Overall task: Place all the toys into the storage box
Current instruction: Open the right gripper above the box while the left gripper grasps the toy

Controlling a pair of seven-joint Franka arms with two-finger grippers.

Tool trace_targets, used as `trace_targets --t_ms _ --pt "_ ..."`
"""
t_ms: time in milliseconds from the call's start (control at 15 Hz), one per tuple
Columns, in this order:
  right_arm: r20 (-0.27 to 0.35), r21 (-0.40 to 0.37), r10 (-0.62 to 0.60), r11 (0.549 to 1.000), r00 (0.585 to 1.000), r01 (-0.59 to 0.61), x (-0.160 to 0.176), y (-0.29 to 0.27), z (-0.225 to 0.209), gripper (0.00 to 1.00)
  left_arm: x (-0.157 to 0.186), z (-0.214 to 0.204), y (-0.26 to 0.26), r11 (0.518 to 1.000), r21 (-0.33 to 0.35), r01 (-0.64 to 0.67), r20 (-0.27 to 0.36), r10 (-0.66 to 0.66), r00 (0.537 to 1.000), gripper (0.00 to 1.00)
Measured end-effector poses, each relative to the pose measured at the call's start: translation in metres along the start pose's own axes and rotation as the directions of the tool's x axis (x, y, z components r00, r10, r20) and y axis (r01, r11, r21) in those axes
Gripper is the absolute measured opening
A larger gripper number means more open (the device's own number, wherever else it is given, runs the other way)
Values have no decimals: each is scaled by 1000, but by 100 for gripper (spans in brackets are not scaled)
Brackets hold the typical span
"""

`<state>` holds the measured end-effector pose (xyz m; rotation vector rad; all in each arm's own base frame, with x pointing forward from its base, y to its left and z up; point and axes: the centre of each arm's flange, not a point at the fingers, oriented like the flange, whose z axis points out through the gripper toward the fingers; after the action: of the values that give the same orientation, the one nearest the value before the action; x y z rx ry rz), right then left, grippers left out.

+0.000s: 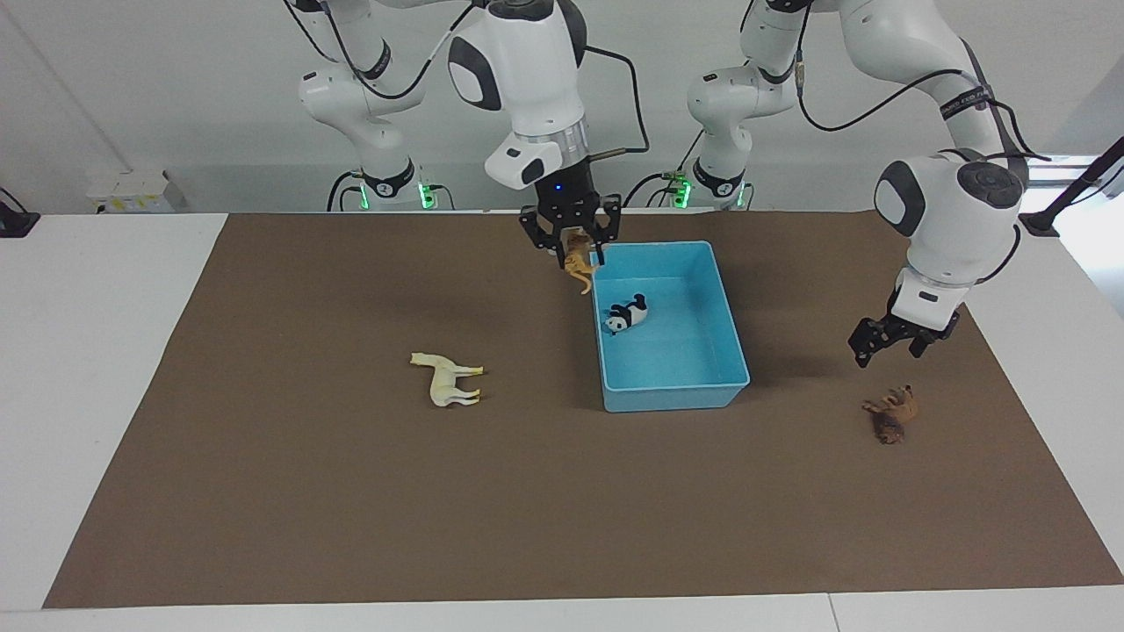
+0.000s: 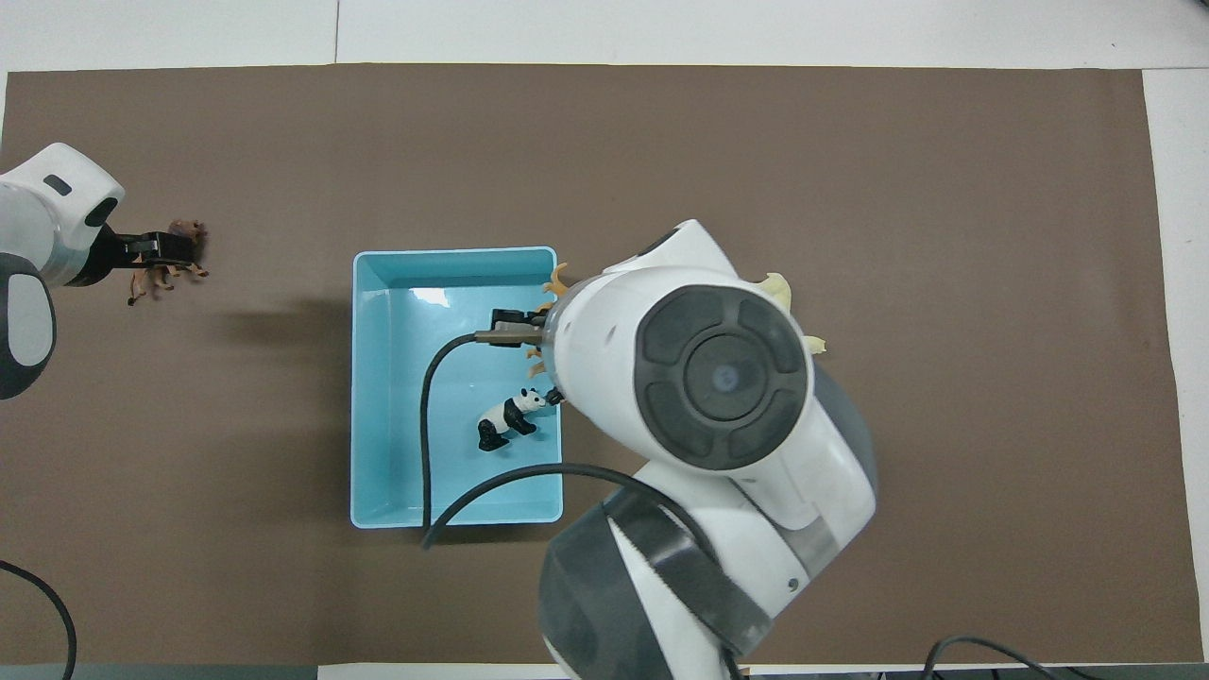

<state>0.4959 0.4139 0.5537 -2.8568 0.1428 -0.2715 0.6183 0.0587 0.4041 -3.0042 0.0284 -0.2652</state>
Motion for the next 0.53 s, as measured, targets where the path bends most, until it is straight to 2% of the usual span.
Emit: trace_targets --t_ms 267,400,533 --pt "44 54 -20 998 999 18 -45 -49 69 56 10 38 -15 991 51 -123 13 123 992 100" --pt "67 24 -51 998 996 49 -63 -59 106 56 21 61 -12 987 57 -149 19 148 989 100" --pt "40 -4 -63 998 997 63 -74 -63 145 56 27 82 -9 986 50 -158 14 157 987 100"
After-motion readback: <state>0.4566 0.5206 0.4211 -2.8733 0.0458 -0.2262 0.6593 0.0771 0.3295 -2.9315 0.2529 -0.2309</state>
